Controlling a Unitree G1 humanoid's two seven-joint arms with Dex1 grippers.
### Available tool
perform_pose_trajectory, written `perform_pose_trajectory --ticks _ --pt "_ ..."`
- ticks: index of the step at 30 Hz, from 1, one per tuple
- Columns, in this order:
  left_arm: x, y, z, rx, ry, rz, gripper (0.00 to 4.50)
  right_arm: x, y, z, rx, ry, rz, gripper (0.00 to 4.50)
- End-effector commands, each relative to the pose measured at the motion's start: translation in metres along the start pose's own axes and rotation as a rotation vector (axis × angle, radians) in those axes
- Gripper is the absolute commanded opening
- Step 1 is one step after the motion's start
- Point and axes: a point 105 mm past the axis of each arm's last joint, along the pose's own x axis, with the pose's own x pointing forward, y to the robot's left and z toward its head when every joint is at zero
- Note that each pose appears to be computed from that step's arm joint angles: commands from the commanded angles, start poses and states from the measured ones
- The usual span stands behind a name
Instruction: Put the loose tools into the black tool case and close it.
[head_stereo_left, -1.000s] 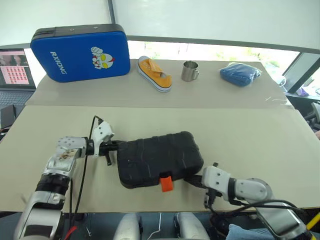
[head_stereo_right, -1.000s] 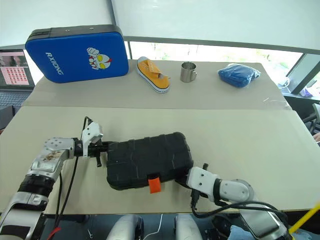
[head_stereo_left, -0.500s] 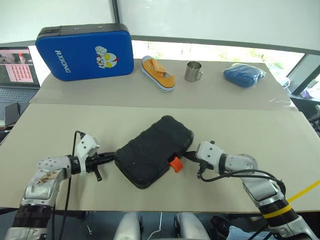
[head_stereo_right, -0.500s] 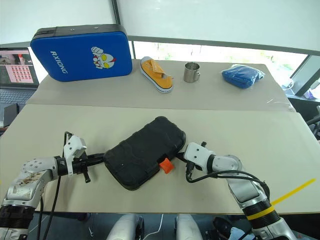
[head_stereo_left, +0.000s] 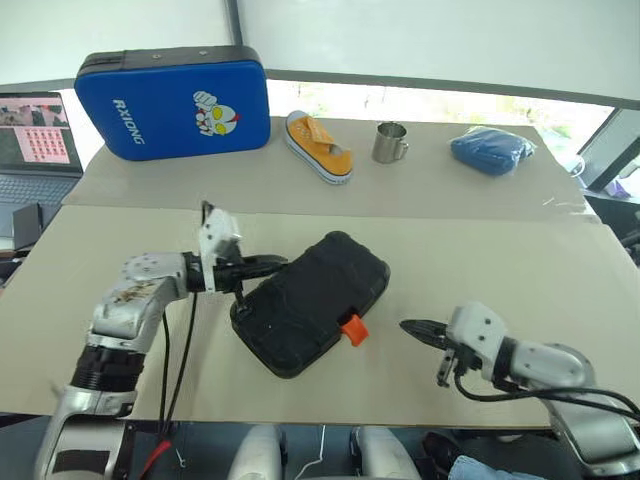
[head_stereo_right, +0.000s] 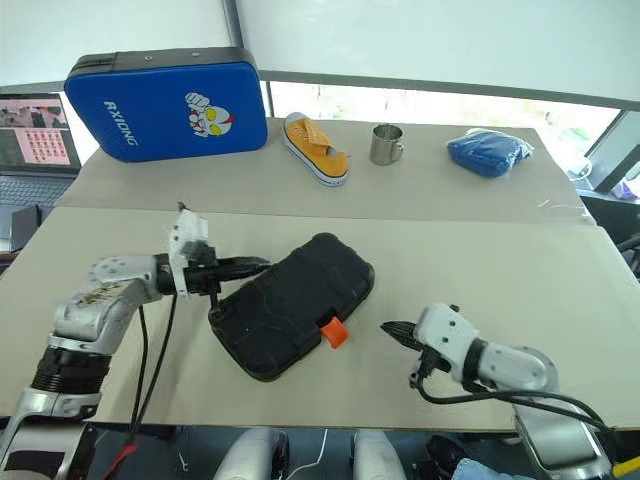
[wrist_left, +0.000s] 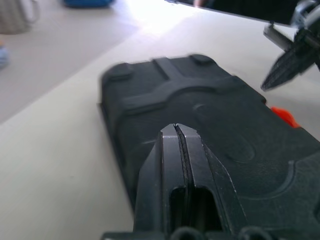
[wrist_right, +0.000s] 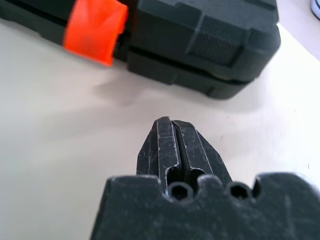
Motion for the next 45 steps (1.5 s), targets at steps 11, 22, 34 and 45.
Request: perform_pose_trajectory --ticks 11,22,34,45 --pt "0.011 0.0 -0.027 0.059 0.199 -0.04 0.0 -0.019 0.022 0.041 0.08 -0.126 -0.037 0.01" --pt "0.022 -0.003 -0.041 0.048 0.249 -0.065 0.0 0.007 0.025 0.036 0.105 -0.151 0.008 0.01" --pt "0.028 -0.01 -0.047 0.04 0.251 -0.076 0.0 0.038 0.031 0.021 0.097 -0.111 0.103 0.01" --pt "0.027 -0.008 -0.047 0.036 0.257 -0.064 0.0 0.057 0.03 0.024 0.08 -0.139 0.132 0.01"
